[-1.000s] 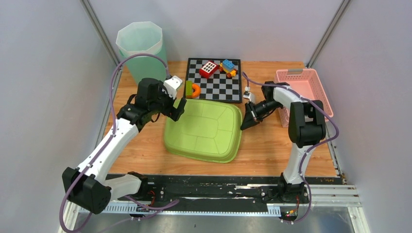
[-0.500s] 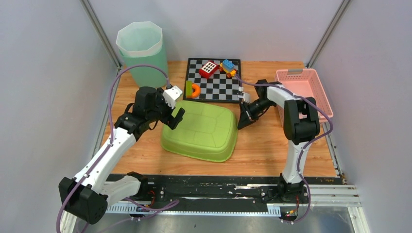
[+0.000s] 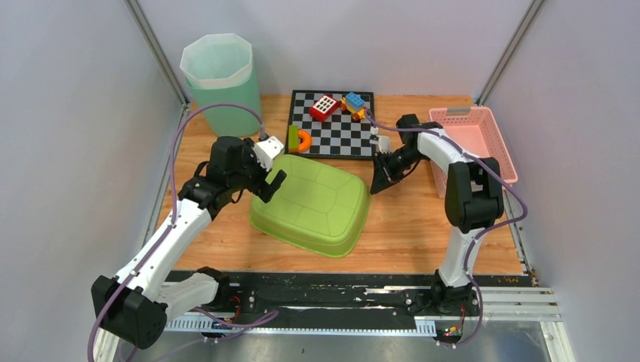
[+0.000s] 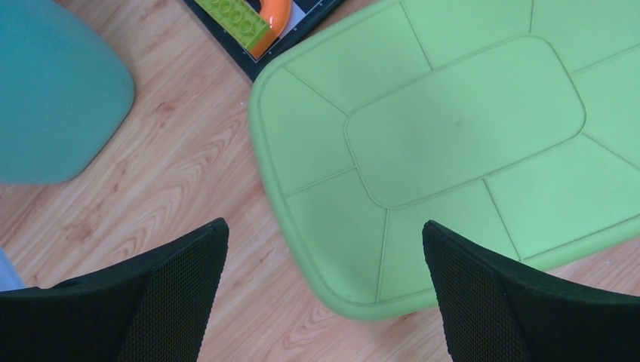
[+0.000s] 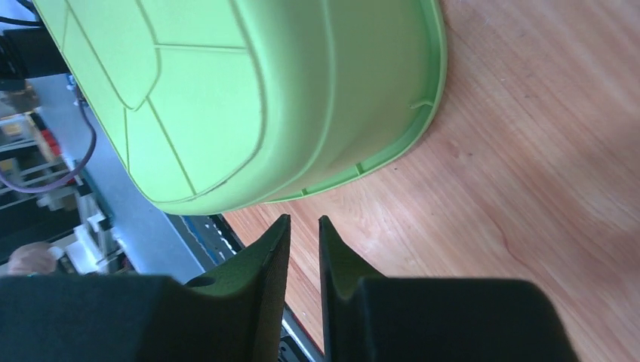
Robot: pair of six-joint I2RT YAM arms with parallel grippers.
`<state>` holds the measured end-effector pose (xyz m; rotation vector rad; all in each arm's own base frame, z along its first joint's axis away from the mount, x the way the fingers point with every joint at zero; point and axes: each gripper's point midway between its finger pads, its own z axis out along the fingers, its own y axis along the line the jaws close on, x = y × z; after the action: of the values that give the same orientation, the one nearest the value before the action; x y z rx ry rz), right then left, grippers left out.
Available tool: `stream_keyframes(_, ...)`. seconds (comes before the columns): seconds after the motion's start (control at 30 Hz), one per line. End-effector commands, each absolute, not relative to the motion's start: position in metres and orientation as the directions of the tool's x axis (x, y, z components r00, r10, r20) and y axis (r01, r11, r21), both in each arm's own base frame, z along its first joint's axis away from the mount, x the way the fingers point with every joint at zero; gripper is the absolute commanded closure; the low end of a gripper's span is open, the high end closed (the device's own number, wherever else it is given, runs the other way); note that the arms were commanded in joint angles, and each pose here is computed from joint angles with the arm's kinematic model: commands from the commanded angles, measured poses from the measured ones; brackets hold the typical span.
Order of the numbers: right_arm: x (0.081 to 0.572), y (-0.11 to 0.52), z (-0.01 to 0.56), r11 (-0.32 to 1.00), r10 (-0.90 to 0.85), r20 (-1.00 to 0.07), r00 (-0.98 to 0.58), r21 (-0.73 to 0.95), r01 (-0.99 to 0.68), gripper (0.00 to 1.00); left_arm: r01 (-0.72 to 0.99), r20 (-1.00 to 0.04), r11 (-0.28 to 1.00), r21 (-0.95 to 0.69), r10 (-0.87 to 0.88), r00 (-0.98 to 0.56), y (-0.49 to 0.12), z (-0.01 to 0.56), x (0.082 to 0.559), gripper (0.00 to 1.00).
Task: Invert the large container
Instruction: Turn the container upside down at the center of the board, then move the container to the center of the board.
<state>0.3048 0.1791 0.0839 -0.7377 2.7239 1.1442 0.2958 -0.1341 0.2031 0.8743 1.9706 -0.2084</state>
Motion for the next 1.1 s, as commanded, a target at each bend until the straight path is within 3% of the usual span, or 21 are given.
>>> stream_keyframes(0.0, 0.312, 0.174, 0.113, 0.619, -0.418, -0.376, -0.827, 0.548, -0.562, 0.76, 0.722, -0.767, 0.650, 0.237, 0.581, -0.272, -0.130, 0.193, 0.281, 0.00)
stream_keyframes(0.17, 0.323, 0.181, 0.135, 0.597, -0.392, -0.447, -0.804, 0.541, -0.592, 0.71, 0.818, -0.665, 0.503, 0.279, 0.716, -0.214, -0.118, 0.163, 0.251, 0.00)
stream_keyframes(0.4, 0.333, 0.200, 0.149, 0.529, -0.355, -0.466, -0.810, 0.614, -0.585, 0.58, 0.816, -0.595, 0.454, 0.358, 0.785, -0.176, -0.096, 0.140, 0.235, 0.00)
stream_keyframes(0.7, 0.331, 0.225, 0.130, 0.488, -0.408, -0.438, -0.801, 0.638, -0.596, 0.56, 0.710, -0.567, 0.520, 0.475, 0.798, -0.205, -0.074, 0.121, 0.251, 0.00)
stream_keyframes(1.07, 0.303, 0.256, 0.114, 0.403, -0.476, -0.374, -0.796, 0.712, -0.575, 0.56, 0.644, -0.554, 0.575, 0.504, 0.788, -0.269, -0.062, 0.109, 0.263, 0.00)
